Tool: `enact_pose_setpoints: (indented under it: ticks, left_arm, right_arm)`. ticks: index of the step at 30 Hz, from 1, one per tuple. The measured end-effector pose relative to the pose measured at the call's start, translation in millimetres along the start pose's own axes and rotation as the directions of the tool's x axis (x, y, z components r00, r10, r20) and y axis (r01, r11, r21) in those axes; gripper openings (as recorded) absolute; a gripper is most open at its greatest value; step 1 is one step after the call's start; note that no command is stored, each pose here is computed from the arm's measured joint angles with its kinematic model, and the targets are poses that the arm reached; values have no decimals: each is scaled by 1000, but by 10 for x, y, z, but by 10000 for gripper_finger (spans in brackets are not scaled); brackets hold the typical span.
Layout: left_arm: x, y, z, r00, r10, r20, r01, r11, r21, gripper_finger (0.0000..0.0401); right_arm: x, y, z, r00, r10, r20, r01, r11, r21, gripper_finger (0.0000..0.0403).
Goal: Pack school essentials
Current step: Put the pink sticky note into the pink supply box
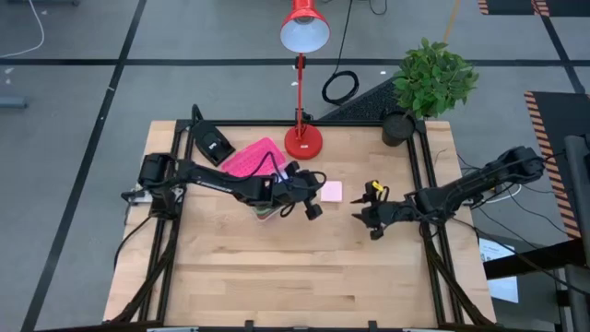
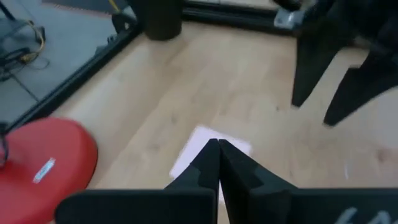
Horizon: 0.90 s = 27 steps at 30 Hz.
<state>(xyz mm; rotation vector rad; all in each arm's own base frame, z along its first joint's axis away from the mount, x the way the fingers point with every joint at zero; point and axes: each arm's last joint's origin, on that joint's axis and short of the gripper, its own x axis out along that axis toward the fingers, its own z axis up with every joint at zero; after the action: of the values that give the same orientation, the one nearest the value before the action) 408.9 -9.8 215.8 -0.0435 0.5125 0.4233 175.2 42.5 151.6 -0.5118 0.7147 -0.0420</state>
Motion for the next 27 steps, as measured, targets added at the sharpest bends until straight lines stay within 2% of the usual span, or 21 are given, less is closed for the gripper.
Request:
enact_pose_setpoints:
  ticks: [3, 9, 16, 23, 27]
  left_arm:
    - [94, -7, -19, 1000, -15, -7, 15, 1000, 18, 6]
    - [319, -119, -12, 999, -36, -30, 38, 996, 78, 19]
    - [462, -173, -5, 993, -42, -109, 63, 979, 196, 28]
    - [482, -89, -15, 988, -30, -151, 63, 974, 216, 26]
    - [500, -57, -12, 984, -72, -164, 105, 973, 204, 26]
  right_arm:
    - [44, -38, -85, 1000, -23, -18, 24, 999, 24, 187]
    - [111, -65, -152, 997, 38, 73, -42, 998, 49, 187]
    - [229, -133, -177, 990, 37, 139, -42, 999, 31, 186]
    - [402, -196, -249, 992, 54, 118, -57, 998, 23, 153]
    - [485, -209, -311, 996, 47, 74, -49, 999, 15, 130]
